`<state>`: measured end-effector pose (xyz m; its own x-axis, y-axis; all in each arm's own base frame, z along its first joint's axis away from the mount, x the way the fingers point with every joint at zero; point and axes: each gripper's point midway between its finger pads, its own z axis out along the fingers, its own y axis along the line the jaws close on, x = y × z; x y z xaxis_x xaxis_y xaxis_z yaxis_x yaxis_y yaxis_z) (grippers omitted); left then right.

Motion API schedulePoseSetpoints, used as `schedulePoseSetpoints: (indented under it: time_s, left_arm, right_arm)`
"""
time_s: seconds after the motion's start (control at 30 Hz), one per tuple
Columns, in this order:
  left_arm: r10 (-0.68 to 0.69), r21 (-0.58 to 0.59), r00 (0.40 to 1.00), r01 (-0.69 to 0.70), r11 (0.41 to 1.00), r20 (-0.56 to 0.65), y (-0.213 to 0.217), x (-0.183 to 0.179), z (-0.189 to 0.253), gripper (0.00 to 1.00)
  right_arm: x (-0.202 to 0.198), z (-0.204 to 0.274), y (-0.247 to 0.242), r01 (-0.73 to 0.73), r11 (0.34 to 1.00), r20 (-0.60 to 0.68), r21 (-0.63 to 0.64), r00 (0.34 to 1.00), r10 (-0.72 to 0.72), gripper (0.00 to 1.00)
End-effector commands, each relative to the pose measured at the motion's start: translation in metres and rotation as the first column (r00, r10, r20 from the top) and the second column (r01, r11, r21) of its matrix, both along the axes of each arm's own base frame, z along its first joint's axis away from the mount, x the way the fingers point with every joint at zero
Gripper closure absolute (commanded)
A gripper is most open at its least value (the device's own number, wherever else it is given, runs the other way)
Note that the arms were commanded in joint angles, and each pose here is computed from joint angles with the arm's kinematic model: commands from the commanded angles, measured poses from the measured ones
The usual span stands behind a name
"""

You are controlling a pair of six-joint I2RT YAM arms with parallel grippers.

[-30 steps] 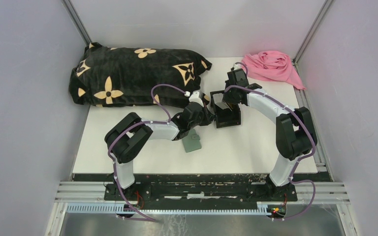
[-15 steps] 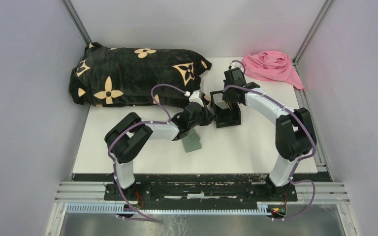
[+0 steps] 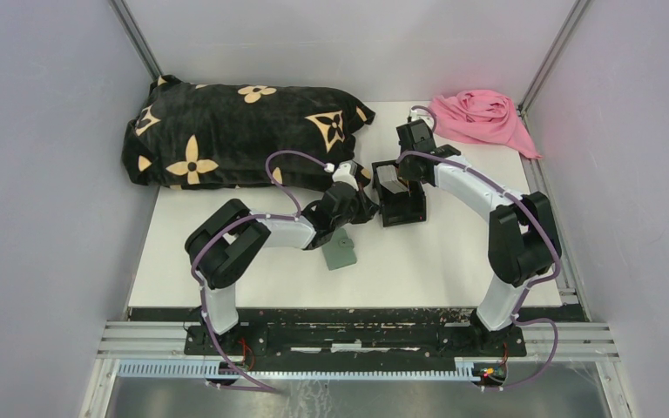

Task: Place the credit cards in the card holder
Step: Pick up the credit card from the storage box.

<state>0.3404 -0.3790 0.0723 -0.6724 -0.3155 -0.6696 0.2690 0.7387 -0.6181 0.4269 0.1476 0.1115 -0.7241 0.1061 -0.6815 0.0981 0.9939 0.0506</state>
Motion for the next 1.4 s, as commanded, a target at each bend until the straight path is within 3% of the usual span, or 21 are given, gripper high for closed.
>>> schedulePoseSetpoints:
  time_s: [0.0,0.43,0.63,0.77,0.9,1.07,1.37]
  left_arm:
    - [-0.008,-0.039,0.999,0.010,0.999,0.052,-0.002,0.004,0.018,0.97]
    - [0.109,0.021,0.993,-0.111,0.994,0.053,0.026,0.010,0.025,0.97]
    - [0.145,0.014,0.985,-0.147,0.989,0.096,0.042,0.007,0.051,0.86]
    - [0.136,-0.025,0.979,-0.134,0.991,0.155,0.054,-0.004,0.075,0.70]
    - [0.056,-0.110,0.969,-0.030,0.993,0.240,0.057,-0.028,0.104,0.53]
    - [-0.144,-0.183,0.934,0.212,0.960,0.328,0.045,-0.072,0.130,0.40]
    - [-0.436,-0.243,0.813,0.546,0.802,0.387,0.027,-0.138,0.151,0.37]
  right_arm:
    - [0.005,0.031,-0.007,0.021,0.999,0.067,-0.029,0.998,-0.019,0.96]
    - [-0.009,0.074,-0.007,-0.005,0.998,0.147,-0.070,0.989,0.016,0.99]
    - [-0.035,0.104,0.003,-0.063,0.996,0.188,-0.070,0.979,0.075,0.99]
    - [-0.073,0.125,0.010,-0.137,0.990,0.215,-0.026,0.967,0.140,0.99]
    - [-0.124,0.135,0.020,-0.265,0.960,0.223,0.093,0.945,0.240,0.99]
    - [-0.180,0.132,0.021,-0.370,0.907,0.201,0.201,0.922,0.332,0.99]
    - [-0.249,0.132,0.040,-0.502,0.752,0.194,0.427,0.864,0.465,0.99]
